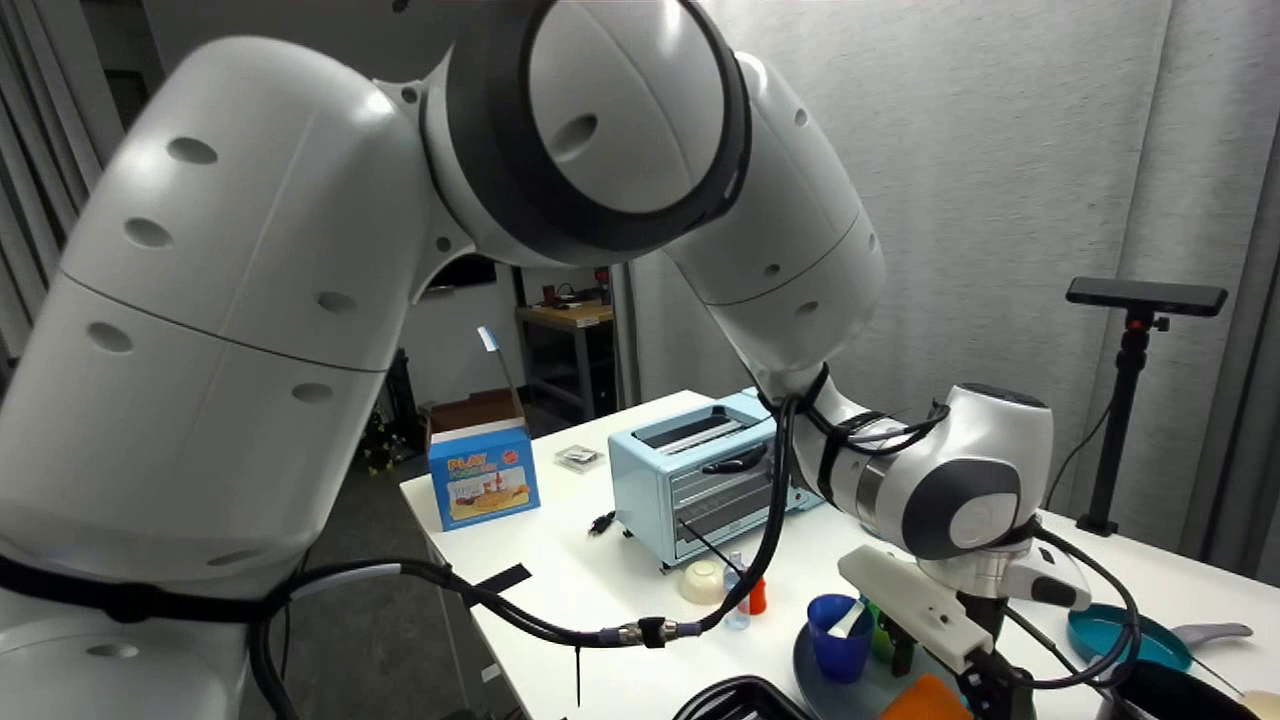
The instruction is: Move the orange cup upright on the plate
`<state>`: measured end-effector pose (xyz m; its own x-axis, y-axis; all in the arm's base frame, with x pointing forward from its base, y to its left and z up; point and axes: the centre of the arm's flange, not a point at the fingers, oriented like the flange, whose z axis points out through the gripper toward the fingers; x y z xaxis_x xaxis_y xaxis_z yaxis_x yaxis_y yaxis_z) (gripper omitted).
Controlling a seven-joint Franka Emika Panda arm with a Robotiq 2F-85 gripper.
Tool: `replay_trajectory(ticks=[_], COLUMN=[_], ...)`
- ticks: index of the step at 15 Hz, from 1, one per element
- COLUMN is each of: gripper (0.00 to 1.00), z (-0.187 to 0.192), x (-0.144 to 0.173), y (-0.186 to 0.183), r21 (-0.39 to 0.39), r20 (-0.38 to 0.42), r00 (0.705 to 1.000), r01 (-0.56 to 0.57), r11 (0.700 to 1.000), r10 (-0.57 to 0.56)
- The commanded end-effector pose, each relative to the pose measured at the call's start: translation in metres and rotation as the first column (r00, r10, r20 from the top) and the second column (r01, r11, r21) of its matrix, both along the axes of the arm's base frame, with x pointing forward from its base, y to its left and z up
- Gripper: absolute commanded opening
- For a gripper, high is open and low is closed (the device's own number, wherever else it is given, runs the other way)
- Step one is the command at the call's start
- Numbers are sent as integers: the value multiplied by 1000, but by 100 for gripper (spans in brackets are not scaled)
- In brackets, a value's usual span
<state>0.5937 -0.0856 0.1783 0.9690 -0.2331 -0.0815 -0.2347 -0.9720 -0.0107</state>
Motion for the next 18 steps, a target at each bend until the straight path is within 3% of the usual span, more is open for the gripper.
replay_trajectory(ticks=[1, 3, 4, 5, 7, 9, 14, 18], gripper=[100, 100, 95, 72, 68, 53, 50, 50], z=[-13, -16, -17, -16, -14, -7, 12, 33], x=[10, 10, 9, 9, 7, 6, 0, 2], y=[-2, -1, -1, -2, -3, -5, -2, 16], r21=[27, 28, 29, 30, 32, 33, 37, -2], r20=[-5, -12, -11, -10, -6, 8, 91, 275], r00=[1000, 1000, 1000, 1000, 1000, 1000, 996, 961], r01=[-2, 0, 1, 4, 8, 13, 21, 3], r11=[1000, 1000, 1000, 1000, 999, 999, 999, 1000], r10=[2, 1, 0, -4, -8, -14, -25, -2])
